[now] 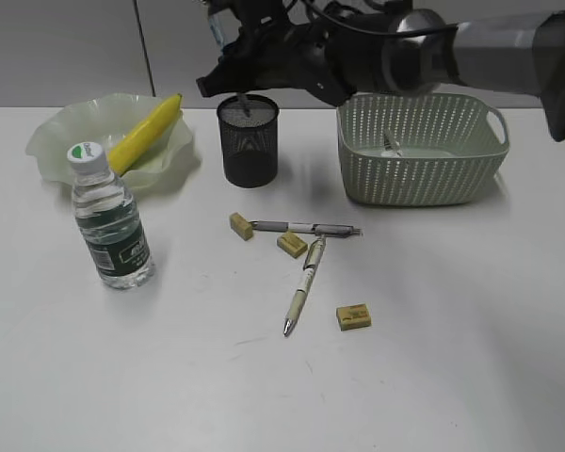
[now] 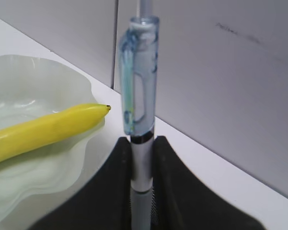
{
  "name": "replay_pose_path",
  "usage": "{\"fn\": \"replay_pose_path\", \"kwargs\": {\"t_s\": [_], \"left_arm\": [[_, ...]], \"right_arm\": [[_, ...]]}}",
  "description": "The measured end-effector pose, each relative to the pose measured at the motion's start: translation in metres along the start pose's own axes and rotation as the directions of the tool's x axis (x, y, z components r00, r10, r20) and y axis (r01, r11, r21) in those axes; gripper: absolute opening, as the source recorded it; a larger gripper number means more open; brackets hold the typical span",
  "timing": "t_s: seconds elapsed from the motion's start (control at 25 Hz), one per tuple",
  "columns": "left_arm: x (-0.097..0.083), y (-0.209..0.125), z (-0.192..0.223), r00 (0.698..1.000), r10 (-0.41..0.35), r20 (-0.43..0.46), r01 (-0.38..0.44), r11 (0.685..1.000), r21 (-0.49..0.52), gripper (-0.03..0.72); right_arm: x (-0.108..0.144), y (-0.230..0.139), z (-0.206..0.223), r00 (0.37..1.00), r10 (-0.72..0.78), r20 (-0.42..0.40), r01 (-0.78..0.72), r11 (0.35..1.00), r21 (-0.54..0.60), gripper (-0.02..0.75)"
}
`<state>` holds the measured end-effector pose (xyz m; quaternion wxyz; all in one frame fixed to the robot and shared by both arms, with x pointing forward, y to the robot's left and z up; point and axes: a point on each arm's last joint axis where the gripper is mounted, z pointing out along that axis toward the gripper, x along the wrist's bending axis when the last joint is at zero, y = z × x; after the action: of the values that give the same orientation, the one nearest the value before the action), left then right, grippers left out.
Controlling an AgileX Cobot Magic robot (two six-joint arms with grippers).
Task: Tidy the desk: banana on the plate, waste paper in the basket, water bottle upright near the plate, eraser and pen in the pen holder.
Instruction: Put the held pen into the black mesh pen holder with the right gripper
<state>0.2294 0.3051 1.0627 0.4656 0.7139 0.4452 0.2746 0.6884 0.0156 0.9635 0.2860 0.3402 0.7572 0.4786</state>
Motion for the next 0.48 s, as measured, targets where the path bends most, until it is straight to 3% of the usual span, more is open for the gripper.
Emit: {"fn": "replay_pose_path", "kwargs": {"t_s": [0.4, 0.48], "left_arm": [[0.0, 0.0, 0.0, 1.0, 0.0, 0.001, 0.0, 1.0, 0.0, 0.437], [0.0, 0.0, 0.0, 1.0, 0.0, 0.001, 0.0, 1.0, 0.0, 0.437]], "right_arm": [[-0.02, -0.022, 0.01, 0.994, 0.106, 0.037, -0.108, 0.993, 0.04, 0.116], [-0.02, -0.022, 0.01, 0.992, 0.124, 0.038, -0.125, 0.991, 0.039, 0.168]]}}
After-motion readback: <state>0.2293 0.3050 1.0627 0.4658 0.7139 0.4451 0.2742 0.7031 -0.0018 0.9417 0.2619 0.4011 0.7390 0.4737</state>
